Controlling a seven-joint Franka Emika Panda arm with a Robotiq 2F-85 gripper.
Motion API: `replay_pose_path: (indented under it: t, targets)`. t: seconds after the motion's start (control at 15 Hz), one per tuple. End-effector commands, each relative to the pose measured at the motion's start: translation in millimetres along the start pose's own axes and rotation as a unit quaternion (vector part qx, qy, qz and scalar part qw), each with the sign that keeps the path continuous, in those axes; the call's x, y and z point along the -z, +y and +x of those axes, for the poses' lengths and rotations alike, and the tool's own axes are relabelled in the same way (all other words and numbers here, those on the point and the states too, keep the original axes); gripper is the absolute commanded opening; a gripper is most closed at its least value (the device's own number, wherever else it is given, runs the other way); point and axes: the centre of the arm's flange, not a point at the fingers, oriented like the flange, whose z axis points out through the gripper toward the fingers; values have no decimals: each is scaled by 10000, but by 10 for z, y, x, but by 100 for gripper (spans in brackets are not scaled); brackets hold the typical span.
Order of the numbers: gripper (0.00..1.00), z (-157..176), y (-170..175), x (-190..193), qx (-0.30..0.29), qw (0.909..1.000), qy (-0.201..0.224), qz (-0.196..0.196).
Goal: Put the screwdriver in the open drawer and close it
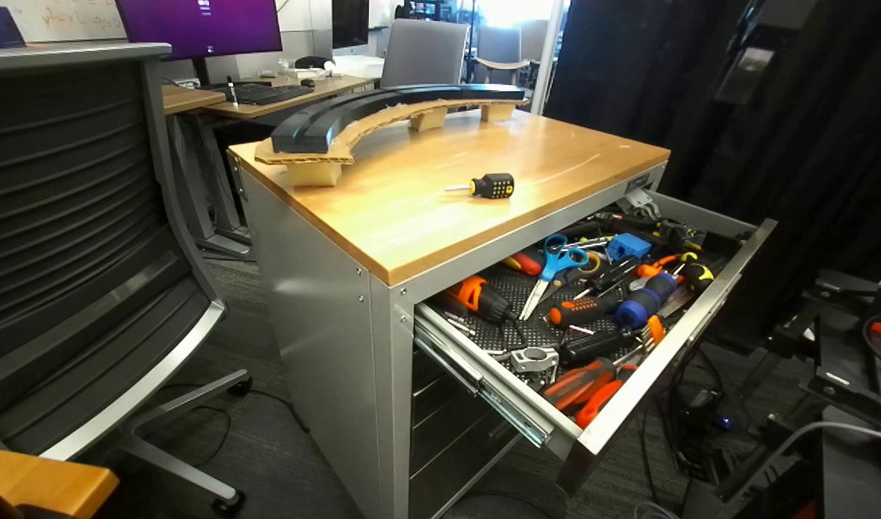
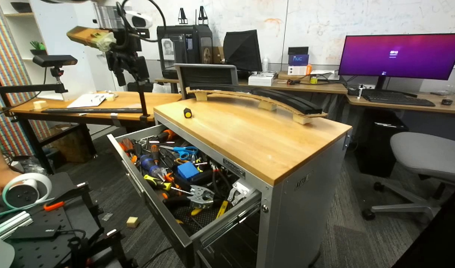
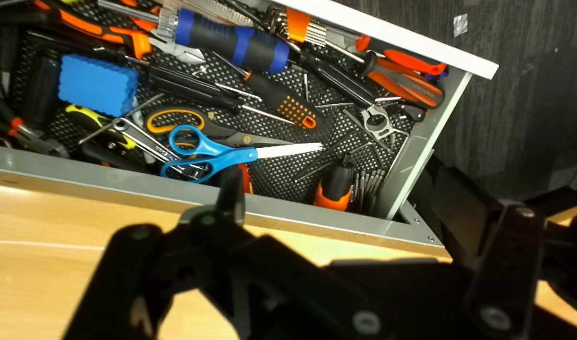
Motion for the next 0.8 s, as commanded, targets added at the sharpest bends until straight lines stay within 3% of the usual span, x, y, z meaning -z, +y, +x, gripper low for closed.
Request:
replay_pose_path:
  t: [0.0,0.47,0.73]
  targets:
    - [100,796,-58,-431,476,9987,-150,45]
    - [100,1841,-273,-1172,851,9929,98,-824]
    - [100,2230,-227,-1372,912,9862,212,-1369]
